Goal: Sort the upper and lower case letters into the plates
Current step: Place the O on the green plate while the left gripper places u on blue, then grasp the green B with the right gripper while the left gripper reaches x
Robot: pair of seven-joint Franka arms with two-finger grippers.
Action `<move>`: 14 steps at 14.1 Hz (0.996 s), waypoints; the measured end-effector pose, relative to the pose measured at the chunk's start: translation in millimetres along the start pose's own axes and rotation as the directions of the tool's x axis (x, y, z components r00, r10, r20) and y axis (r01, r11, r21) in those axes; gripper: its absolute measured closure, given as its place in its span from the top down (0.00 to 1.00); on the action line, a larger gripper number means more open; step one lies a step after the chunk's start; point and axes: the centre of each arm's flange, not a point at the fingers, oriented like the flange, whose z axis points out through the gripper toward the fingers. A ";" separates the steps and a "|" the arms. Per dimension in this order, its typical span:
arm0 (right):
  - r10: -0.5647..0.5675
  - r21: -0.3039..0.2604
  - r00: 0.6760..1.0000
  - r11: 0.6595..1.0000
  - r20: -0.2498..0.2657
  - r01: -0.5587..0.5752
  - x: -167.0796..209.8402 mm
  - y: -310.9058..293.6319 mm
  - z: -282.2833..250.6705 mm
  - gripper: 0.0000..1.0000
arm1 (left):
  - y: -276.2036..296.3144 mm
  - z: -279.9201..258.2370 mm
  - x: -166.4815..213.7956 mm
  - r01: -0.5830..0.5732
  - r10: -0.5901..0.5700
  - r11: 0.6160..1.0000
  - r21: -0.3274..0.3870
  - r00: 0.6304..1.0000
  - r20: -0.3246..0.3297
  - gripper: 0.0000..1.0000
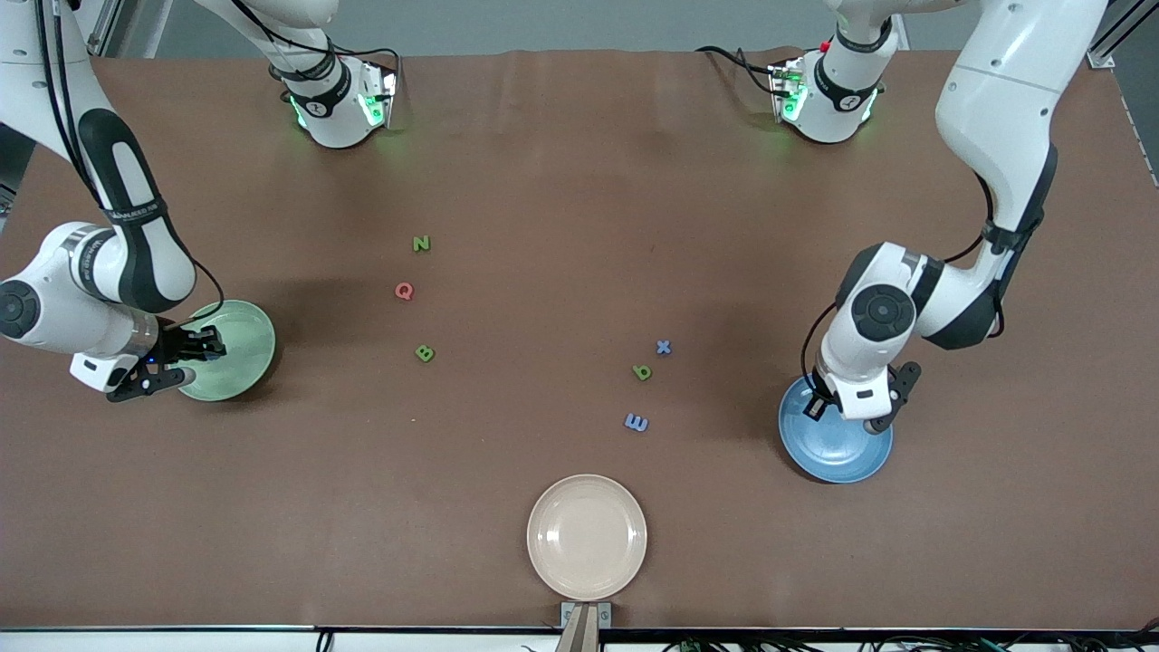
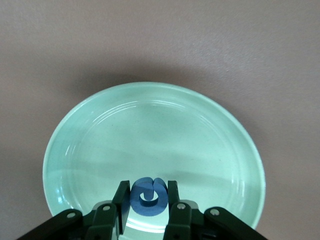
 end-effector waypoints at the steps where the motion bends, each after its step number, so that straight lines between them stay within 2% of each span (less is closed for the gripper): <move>1: -0.002 0.001 1.000 1.000 0.001 0.002 -2.0 -2.6 4.8 0.39 | -0.4 6.6 4.5 -0.007 0.007 1.000 0.004 1.000 0.006 0.33; 4: 0.021 0.008 1.000 1.000 0.012 -0.021 3.5 -18.2 7.9 0.70 | 4.1 4.3 6.7 -0.012 0.012 1.000 -0.008 1.000 0.008 0.64; 6: 0.097 0.009 0.995 0.995 0.036 -0.098 19.7 -53.8 2.8 0.93 | 21.7 -18.7 -16.6 -0.050 0.051 0.998 -0.029 0.999 0.014 0.84; 7: 0.152 0.005 0.987 0.988 0.048 -0.152 30.3 -79.0 -2.5 1.00 | 32.5 -33.6 -39.1 -0.080 0.081 0.996 -0.030 0.996 0.023 0.96; 8: 0.214 -0.001 0.976 0.977 0.051 -0.214 41.2 -107.5 -7.9 1.00 | 42.7 -48.1 -65.9 -0.106 0.107 0.994 -0.032 0.994 0.034 1.00; 10: 0.340 0.020 0.939 0.940 0.043 -0.341 61.5 -169.1 -12.1 1.00 | 56.1 -65.3 -122.2 -0.165 0.167 0.985 -0.039 0.984 0.061 0.98; 14: 0.562 0.037 0.827 0.827 0.009 -0.561 84.5 -270.5 -12.3 1.00 | 59.8 -53.1 -199.4 -0.279 0.281 0.960 -0.034 0.955 0.096 0.92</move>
